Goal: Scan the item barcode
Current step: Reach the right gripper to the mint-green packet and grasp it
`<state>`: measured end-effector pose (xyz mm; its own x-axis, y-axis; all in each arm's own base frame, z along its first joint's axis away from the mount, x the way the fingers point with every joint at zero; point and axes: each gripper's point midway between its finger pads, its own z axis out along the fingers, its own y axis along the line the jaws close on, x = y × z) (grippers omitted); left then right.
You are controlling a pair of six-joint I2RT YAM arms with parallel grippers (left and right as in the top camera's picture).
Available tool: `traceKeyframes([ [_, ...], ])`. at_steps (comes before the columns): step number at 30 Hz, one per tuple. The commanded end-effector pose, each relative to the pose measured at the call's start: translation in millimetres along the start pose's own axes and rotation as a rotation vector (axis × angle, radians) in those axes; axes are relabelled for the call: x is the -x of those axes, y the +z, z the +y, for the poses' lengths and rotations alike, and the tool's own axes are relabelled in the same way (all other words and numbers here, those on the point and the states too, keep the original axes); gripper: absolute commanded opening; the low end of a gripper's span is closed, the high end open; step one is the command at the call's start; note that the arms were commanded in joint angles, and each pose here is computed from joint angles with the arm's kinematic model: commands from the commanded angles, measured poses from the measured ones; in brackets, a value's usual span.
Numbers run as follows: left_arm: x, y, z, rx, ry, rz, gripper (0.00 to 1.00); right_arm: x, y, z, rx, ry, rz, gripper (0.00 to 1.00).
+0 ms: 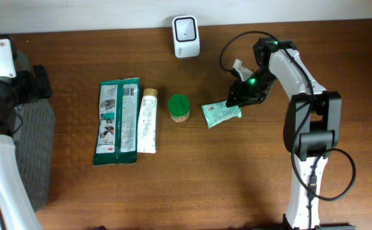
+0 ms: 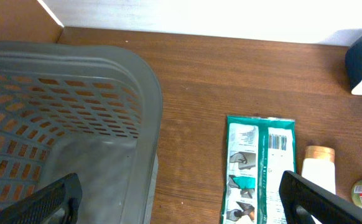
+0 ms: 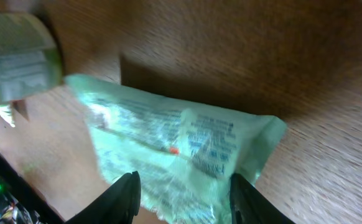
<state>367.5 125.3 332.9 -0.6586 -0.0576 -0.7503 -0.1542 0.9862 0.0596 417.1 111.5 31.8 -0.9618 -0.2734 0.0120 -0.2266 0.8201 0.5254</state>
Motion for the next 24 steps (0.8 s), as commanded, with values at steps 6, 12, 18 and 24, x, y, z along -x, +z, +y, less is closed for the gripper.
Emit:
traceKeyframes([
  [6,1.4,-1.0,-0.2,-0.009,0.013,-0.007,0.99,-7.0,13.4,-5.0,0.042,-0.004,0.036,0.62],
  [12,1.4,-1.0,-0.2,-0.009,0.013,-0.007,0.99,-6.2,-9.0,-19.5,0.055,0.062,-0.006,0.64],
  [18,1.4,-1.0,-0.3,-0.009,0.013,-0.007,0.99,-7.0,1.0,-16.3,0.076,0.056,-0.001,0.64],
  [24,1.4,-1.0,-0.2,-0.009,0.013,-0.007,0.99,-10.5,25.4,-11.9,0.127,0.059,-0.001,0.58],
])
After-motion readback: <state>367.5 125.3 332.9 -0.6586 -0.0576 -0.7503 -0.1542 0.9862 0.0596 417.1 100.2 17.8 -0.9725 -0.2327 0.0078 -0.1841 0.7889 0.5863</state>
